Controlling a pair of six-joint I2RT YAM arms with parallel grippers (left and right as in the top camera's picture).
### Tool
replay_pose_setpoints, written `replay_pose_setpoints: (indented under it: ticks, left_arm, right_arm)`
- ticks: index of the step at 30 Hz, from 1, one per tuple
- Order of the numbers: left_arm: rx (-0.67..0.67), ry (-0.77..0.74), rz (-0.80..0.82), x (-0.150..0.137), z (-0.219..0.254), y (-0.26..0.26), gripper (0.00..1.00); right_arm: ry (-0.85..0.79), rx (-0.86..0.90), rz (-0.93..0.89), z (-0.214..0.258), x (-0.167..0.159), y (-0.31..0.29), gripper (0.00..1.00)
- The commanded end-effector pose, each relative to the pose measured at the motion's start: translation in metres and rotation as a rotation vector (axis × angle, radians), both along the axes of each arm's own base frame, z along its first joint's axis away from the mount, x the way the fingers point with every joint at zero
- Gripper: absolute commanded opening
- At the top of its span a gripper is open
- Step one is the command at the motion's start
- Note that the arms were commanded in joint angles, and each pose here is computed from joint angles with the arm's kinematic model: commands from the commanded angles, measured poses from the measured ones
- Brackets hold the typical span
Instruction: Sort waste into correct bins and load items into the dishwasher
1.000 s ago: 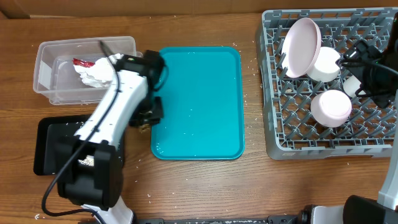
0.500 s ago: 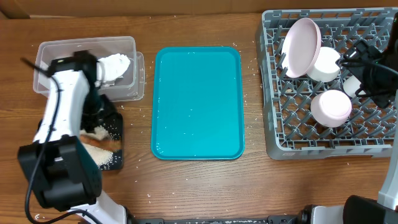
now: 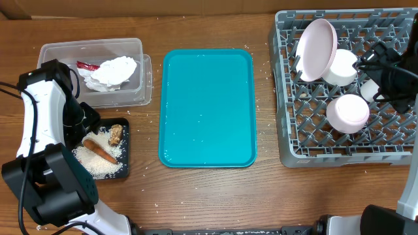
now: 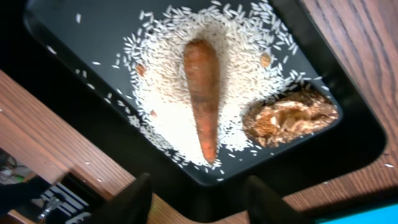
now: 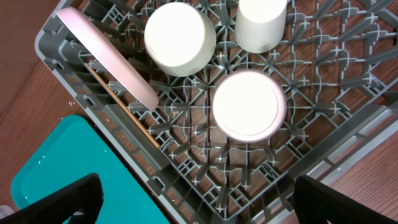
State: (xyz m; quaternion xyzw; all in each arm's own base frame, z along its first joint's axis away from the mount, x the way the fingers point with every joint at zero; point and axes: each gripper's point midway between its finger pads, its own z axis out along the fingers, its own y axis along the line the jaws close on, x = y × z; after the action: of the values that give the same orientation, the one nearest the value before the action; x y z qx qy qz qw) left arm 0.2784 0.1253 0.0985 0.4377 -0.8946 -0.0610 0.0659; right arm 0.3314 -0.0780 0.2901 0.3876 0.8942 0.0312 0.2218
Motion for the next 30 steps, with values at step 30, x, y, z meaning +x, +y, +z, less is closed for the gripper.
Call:
replay_pose_setpoints:
  ticks: [30]
  left_arm:
    - [-0.198,-0.67,-0.37,-0.087,0.154,-0.143,0.57]
  right_arm:
    - [-0.015,-0.012,-0.006,0.005,0.0,-0.002,1.0]
